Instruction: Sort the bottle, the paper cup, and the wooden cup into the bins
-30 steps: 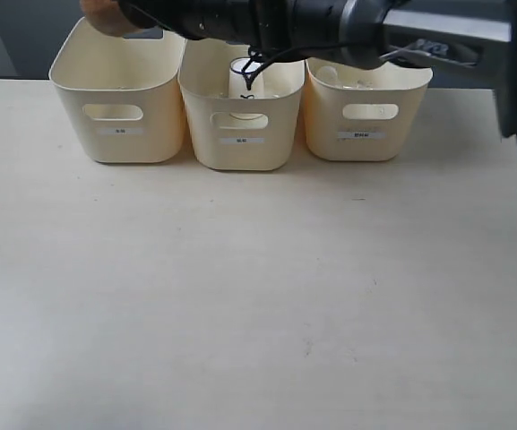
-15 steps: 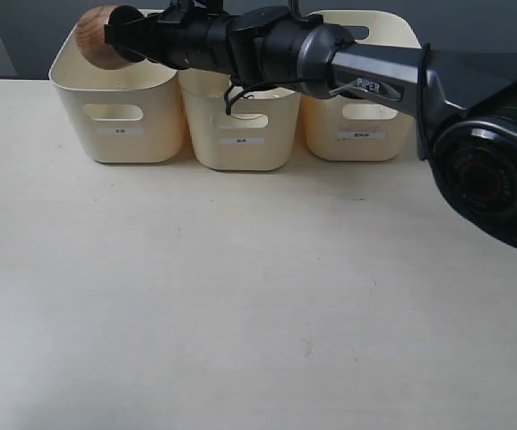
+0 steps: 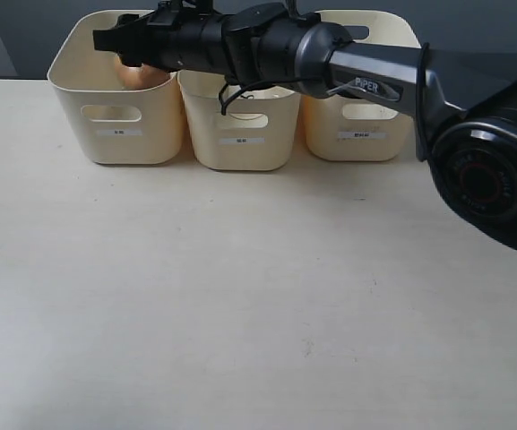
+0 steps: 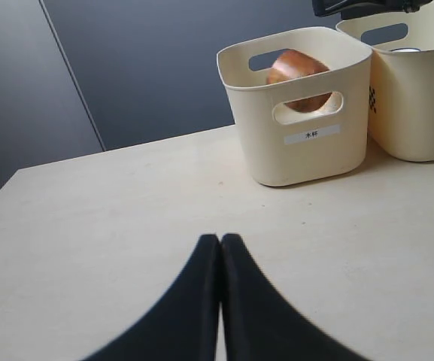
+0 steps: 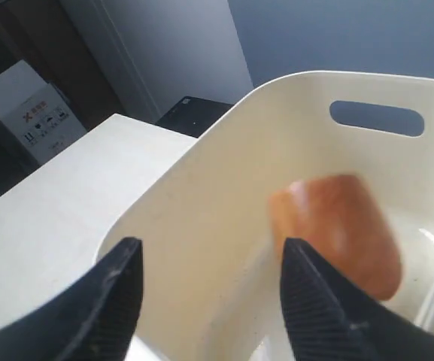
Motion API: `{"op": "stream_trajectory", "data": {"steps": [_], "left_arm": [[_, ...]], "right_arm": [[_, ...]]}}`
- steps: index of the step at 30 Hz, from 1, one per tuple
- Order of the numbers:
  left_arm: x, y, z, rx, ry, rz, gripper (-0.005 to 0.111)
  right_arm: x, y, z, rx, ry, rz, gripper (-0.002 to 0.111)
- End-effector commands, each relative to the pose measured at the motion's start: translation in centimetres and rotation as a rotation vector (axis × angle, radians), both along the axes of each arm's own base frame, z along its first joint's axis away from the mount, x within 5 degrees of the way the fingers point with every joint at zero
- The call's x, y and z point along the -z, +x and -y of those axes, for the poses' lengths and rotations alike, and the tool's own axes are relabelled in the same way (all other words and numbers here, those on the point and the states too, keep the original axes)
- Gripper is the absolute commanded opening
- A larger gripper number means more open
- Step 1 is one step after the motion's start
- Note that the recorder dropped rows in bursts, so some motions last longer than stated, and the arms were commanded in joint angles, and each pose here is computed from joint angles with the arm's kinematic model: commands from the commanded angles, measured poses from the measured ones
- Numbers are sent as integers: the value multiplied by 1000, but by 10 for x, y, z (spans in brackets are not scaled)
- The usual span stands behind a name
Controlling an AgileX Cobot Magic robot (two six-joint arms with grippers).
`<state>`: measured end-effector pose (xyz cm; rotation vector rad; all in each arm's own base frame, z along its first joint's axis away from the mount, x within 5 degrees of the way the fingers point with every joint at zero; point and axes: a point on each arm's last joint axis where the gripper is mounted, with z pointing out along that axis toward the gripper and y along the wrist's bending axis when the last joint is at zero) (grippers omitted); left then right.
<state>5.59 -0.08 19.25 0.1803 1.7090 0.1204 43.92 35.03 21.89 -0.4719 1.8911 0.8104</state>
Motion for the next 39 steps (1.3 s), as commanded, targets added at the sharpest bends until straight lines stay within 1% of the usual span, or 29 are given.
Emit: {"op": "stream_trajectory", "data": {"steps": [1, 4, 7, 8, 9, 12, 17, 18, 21, 24, 27, 31, 35, 38, 39], "left_arm": [[0, 0, 0, 3, -2, 9, 0], [0, 0, 0, 3, -2, 9, 0], [0, 0, 0, 3, -2, 9, 0], [0, 0, 0, 3, -2, 9, 0], [0, 0, 0, 3, -2, 9, 0], [0, 0, 0, 3, -2, 9, 0], [0, 0, 0, 3, -2, 9, 0], [0, 0, 0, 3, -2, 9, 0], [0, 0, 0, 3, -2, 9, 0], [0, 0, 0, 3, -2, 9, 0], [0, 0, 0, 3, -2, 9, 0], [0, 0, 0, 3, -2, 9, 0], [0, 0, 0, 3, -2, 9, 0], [-1, 0, 0, 4, -2, 13, 0], [0, 0, 0, 3, -2, 11, 0]], "right_arm": [[-9, -3, -1, -47, 13, 7, 41], [-9, -6, -3, -89, 20, -3, 28], [-9, -11, -7, -154, 19, -15, 11], [-11, -13, -7, -174, 7, -5, 3], [-11, -14, -7, -193, -12, 7, 0], [-19, -21, -7, -269, -79, 53, -1], [-44, -30, 3, -267, -159, 26, -1], [-48, -32, 5, -270, -191, 28, -1], [-63, -40, 17, -284, -349, 42, -1], [-74, -45, 30, -258, -469, 12, -1], [-82, -51, 41, -239, -557, -25, -1], [-85, -60, 56, -260, -718, -73, -1], [-89, -68, 72, -244, -842, -158, -1], [-101, -76, 80, -230, -874, -191, -1], [-111, -80, 84, -205, -860, -192, -1]]}}
